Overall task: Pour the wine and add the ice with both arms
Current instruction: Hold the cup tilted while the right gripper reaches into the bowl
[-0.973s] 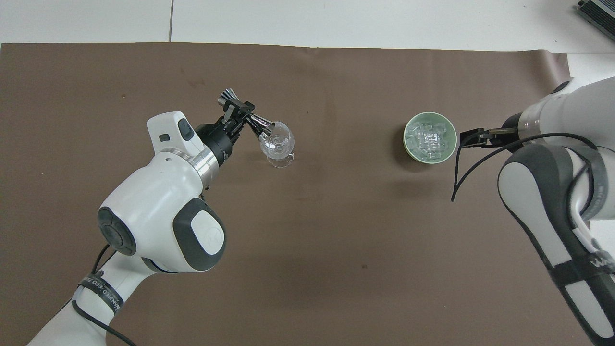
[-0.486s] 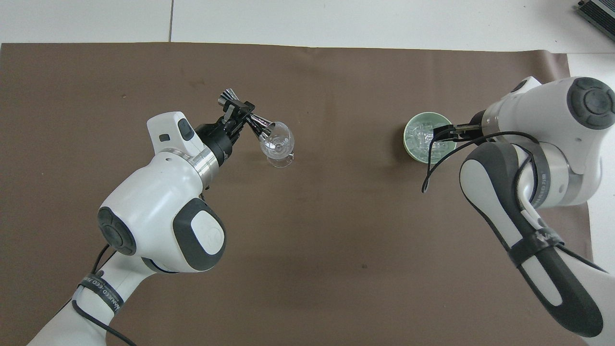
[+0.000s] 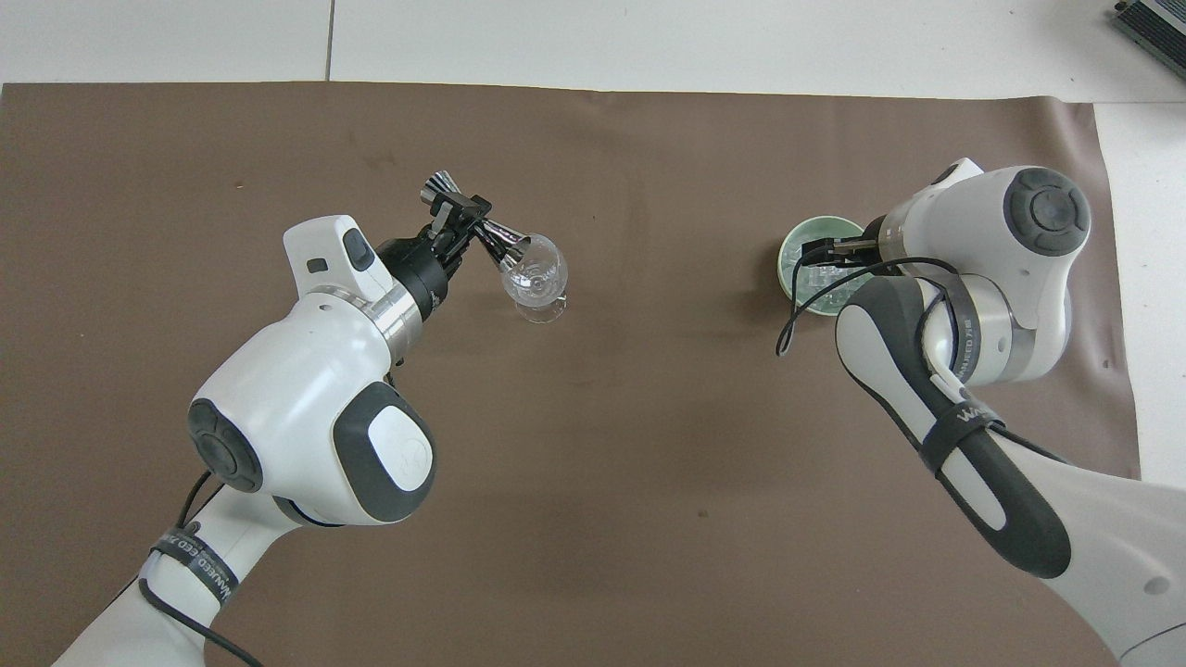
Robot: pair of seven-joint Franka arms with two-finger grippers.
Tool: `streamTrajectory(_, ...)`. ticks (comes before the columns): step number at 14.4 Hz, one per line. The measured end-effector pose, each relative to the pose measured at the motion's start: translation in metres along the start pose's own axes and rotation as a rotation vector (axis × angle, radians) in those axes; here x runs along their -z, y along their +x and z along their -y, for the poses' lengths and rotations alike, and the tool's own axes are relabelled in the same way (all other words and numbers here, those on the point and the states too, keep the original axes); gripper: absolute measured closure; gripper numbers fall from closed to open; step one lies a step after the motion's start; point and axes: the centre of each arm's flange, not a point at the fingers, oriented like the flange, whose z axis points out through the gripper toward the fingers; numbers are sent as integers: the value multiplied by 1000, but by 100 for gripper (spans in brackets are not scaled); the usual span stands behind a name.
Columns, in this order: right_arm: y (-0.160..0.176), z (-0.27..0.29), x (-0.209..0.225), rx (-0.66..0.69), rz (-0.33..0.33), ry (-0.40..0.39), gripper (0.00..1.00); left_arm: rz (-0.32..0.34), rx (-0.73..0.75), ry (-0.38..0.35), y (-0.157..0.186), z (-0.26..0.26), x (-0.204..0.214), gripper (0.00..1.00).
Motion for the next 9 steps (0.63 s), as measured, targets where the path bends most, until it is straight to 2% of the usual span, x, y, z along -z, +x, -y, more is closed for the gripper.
streamTrajectory(1, 0, 1, 0, -11, 0, 1, 2, 0, -2, 0, 0, 0, 0, 79)
streamTrajectory(3, 0, 3, 0, -26, 0, 1, 15, 0, -5, 0, 0, 0, 0, 79)
streamTrajectory(6, -2, 14, 0, -55, 1, 4, 19, 2, -5, -1, 0, -1, 1, 79)
streamTrajectory(7, -2, 19, 0, -59, 1, 5, 25, 7, -5, 1, 0, -2, 2, 79)
streamTrajectory(9, -3, 22, 0, -62, 1, 6, 30, 38, -2, 13, 0, -7, 8, 79)
